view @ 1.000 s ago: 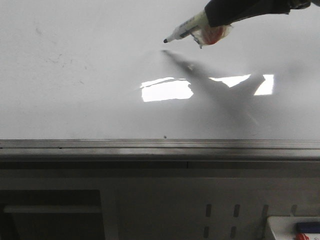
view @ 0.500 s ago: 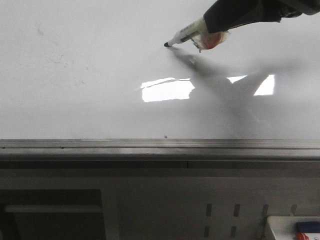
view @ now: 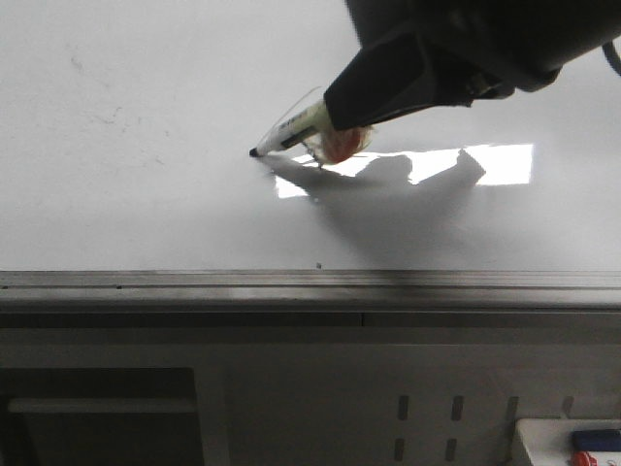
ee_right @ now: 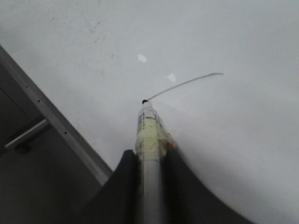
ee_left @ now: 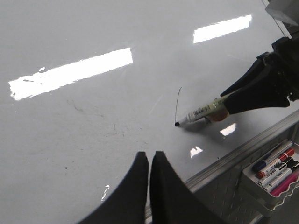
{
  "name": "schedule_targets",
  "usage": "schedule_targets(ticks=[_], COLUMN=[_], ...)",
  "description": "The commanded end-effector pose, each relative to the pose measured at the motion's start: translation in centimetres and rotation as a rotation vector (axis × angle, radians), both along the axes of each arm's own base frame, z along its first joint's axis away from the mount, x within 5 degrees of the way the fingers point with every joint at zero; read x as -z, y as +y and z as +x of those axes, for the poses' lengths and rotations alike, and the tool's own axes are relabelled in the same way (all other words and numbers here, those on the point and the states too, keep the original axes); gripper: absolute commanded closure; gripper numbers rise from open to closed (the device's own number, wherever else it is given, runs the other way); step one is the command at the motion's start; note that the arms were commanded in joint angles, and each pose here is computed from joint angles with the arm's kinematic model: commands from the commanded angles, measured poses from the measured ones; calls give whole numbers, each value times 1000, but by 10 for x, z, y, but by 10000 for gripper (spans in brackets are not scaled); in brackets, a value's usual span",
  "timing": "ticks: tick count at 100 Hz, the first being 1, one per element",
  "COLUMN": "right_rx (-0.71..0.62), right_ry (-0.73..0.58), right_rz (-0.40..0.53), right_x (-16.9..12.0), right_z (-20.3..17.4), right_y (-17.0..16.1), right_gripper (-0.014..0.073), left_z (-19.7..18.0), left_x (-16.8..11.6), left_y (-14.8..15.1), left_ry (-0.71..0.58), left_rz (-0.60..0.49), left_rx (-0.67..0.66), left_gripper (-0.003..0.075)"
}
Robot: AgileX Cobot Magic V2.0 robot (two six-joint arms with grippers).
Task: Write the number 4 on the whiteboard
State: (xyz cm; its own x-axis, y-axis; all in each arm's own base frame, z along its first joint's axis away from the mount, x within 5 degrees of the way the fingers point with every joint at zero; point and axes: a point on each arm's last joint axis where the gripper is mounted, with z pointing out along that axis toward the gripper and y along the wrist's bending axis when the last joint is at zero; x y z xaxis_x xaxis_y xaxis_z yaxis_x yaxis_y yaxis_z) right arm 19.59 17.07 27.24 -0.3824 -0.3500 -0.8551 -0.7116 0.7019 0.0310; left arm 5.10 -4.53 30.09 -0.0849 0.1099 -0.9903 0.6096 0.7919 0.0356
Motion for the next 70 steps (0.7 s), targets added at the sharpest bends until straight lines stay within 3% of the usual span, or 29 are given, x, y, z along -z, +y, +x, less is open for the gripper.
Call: schedule_targets(ticks=[1, 34, 70], right_rx=[6, 22, 120], right_ry=[-12, -36, -11], right_rz=[-19, -3, -4], right_x=[3, -3, -16], right_z=[5, 5, 12], right_y=[1, -3, -46], right_gripper=[656, 645, 638], left_z=[1, 1, 1], left_x=[-14, -14, -14], left_y=[2, 2, 2], left_ry=[-53, -40, -40], left_rz=[-73, -86, -86], left_rx=[-36, -28, -28], left_gripper=[741, 741, 741])
